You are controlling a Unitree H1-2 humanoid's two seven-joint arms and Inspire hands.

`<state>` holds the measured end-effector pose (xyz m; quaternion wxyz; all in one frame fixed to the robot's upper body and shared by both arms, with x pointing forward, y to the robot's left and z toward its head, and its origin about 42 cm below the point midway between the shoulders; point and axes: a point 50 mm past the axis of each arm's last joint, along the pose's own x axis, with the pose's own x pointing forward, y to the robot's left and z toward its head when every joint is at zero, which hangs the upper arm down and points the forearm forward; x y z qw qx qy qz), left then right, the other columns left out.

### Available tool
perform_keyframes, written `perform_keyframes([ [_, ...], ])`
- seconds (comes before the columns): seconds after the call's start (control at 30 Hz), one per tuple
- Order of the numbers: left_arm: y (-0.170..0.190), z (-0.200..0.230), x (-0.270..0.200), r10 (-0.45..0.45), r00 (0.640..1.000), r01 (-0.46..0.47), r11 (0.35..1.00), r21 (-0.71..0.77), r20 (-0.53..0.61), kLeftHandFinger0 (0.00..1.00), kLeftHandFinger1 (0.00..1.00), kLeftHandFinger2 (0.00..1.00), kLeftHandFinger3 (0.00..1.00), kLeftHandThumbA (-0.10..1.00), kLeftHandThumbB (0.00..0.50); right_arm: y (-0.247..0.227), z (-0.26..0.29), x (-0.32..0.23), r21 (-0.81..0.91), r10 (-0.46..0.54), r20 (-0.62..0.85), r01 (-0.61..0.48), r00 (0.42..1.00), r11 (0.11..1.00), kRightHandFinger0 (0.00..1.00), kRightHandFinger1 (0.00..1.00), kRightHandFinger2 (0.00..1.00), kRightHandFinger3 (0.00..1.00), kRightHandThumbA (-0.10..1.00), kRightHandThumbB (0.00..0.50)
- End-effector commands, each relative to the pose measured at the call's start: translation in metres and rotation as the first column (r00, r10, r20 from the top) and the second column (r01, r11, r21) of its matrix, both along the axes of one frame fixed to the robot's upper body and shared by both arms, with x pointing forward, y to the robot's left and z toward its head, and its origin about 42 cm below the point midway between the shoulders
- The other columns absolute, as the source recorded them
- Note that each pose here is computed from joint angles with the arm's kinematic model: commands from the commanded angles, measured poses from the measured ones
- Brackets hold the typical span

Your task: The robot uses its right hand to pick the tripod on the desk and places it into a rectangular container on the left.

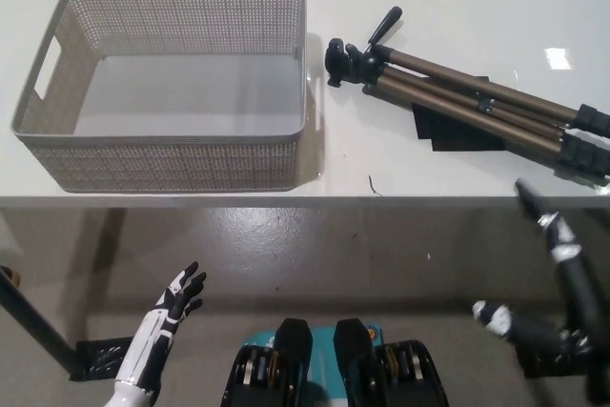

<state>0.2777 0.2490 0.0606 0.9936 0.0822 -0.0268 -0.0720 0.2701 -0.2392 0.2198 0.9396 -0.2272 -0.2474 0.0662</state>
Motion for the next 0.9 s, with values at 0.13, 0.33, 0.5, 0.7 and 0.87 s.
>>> perform_keyframes([
  [0.13,0.005,0.008,-0.002,-0.021,0.994,0.022,1.0,-0.001,0.108,1.0,1.0,1.0,1.0,1.0,0.225,-0.018,0.217,0.063,-0.541,-0.175,0.278,0.305,0.944,0.784,1.0,1.0,1.0,1.0,0.92,0.488],
  [0.33,0.004,0.006,-0.005,-0.017,0.995,0.018,1.0,-0.01,0.094,1.0,1.0,1.0,1.0,1.0,0.233,0.0,0.258,0.154,-0.636,-0.228,0.113,0.246,0.967,0.731,1.0,1.0,1.0,1.0,0.98,0.5],
  [0.5,0.003,0.006,-0.005,-0.017,0.995,0.017,1.0,-0.003,0.096,1.0,1.0,1.0,1.0,1.0,0.245,0.018,0.274,0.203,-0.666,-0.276,0.043,0.234,0.96,0.709,1.0,1.0,1.0,1.0,0.99,0.5],
  [0.7,0.002,0.004,-0.008,-0.009,0.996,0.011,1.0,-0.019,0.086,1.0,1.0,1.0,1.0,1.0,0.252,0.036,0.275,0.254,-0.715,-0.357,-0.047,0.218,0.933,0.664,1.0,1.0,1.0,1.0,1.0,0.5],
  [0.87,0.001,0.003,-0.009,-0.008,0.996,0.011,0.999,-0.036,0.084,1.0,1.0,1.0,1.0,1.0,0.243,0.053,0.273,0.288,-0.72,-0.403,-0.171,0.165,0.899,0.674,1.0,1.0,1.0,1.0,1.0,0.5],
])
